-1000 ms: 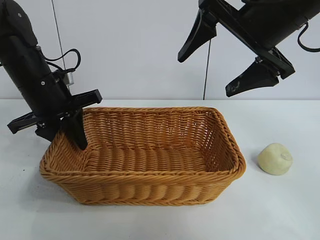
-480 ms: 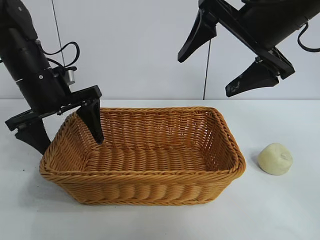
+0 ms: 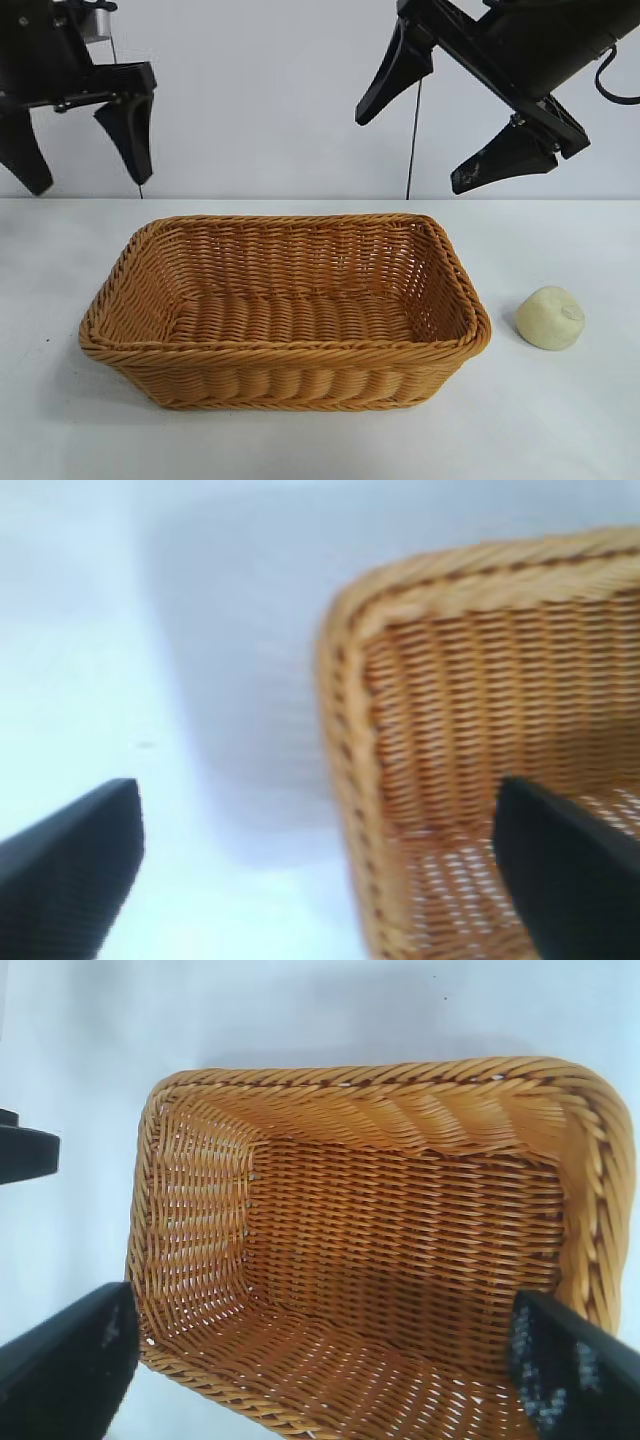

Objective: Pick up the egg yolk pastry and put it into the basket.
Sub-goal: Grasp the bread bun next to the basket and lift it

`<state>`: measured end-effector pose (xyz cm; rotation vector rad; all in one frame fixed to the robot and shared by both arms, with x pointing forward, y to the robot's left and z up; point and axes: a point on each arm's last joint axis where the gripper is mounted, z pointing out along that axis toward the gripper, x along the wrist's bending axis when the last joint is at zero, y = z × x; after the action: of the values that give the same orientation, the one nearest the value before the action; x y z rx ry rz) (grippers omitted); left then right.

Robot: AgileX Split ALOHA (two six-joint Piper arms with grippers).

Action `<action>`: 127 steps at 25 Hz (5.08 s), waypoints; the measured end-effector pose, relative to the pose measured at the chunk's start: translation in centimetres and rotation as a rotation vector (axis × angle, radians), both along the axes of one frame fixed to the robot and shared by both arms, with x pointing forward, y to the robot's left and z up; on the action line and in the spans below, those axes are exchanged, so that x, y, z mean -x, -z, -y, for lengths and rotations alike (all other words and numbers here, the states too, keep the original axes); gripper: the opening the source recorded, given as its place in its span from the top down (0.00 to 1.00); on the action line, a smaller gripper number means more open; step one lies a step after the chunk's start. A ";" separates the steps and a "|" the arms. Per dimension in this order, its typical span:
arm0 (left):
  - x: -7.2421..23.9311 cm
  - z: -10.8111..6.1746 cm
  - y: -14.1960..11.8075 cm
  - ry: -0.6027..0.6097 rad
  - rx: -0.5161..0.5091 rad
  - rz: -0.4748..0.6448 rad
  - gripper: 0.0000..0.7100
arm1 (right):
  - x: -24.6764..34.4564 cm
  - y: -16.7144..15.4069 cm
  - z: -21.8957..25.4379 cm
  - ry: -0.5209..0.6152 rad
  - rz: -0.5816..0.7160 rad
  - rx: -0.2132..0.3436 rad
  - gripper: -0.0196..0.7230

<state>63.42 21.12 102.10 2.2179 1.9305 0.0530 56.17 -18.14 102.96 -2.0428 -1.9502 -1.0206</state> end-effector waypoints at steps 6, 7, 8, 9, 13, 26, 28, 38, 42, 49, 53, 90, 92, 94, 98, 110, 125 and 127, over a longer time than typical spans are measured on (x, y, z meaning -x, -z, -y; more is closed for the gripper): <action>-0.5 -5.0 -0.1 -0.071 -0.131 -0.017 0.02 | 0.0 0.0 0.0 0.000 0.000 0.000 0.04; -0.5 -5.6 -0.1 -0.082 -0.146 -0.021 0.02 | 0.0 0.0 0.0 0.001 0.001 0.000 0.04; -0.5 -6.3 -0.1 -0.094 -0.155 -0.022 0.02 | 0.0 0.0 0.0 0.001 0.001 0.000 0.04; -0.6 -6.8 -0.1 -0.105 -0.157 -0.022 0.02 | 0.0 0.0 0.0 0.001 0.001 0.000 0.04; -0.3 -7.5 -0.4 -0.123 -0.156 -0.021 0.02 | 0.0 0.0 0.0 0.001 0.001 0.000 0.04; 9.3 -7.1 -4.8 -0.121 -0.051 0.013 0.02 | 0.0 0.0 0.0 0.001 0.001 0.000 0.04; 11.9 -7.2 -5.2 -0.115 -0.051 0.022 0.02 | 0.0 0.0 0.0 0.001 0.001 0.000 0.04; 24.9 -7.9 -5.2 -0.112 -0.040 0.142 0.02 | 0.0 0.0 0.0 0.000 0.002 0.002 0.04; 29.1 -8.1 -3.9 -0.120 -0.023 0.305 0.02 | 0.0 0.0 0.0 -0.001 0.001 0.002 0.04; 34.6 -8.4 -2.7 -0.129 0.008 0.590 0.02 | 0.0 0.0 0.0 -0.004 -0.003 0.002 0.04; 36.7 -8.5 -3.1 -0.131 0.023 0.720 0.02 | 0.0 0.0 0.0 -0.004 -0.003 0.002 0.04; 40.2 -8.6 -3.3 -0.133 0.048 0.935 0.02 | -3.9 1.3 9.6 0.079 -0.242 0.453 0.04; 40.2 -8.6 -3.3 -0.133 0.048 0.935 0.02 | -4.5 3.0 9.6 0.067 -0.282 0.457 0.04; 40.2 -8.6 -3.3 -0.133 0.048 0.935 0.02 | -5.1 4.6 9.5 0.063 -0.306 0.458 0.04; 40.2 -8.6 -3.3 -0.133 0.048 0.935 0.02 | -6.1 7.7 9.5 0.063 -0.340 0.451 0.04; 40.2 -8.6 -3.3 -0.133 0.048 0.935 0.02 | -7.3 14.9 9.3 0.068 -0.438 0.435 0.04; 40.2 -8.6 -3.3 -0.133 0.048 0.935 0.02 | -7.1 14.6 9.3 0.050 -0.453 0.438 0.75; 40.2 -8.6 -3.3 -0.133 0.048 0.935 0.02 | -7.0 13.7 9.3 0.038 -0.440 0.439 0.78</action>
<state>23.26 29.77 105.39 1.5584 1.4802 0.8733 63.16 -27.39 89.22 -2.2691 -2.0129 -0.1130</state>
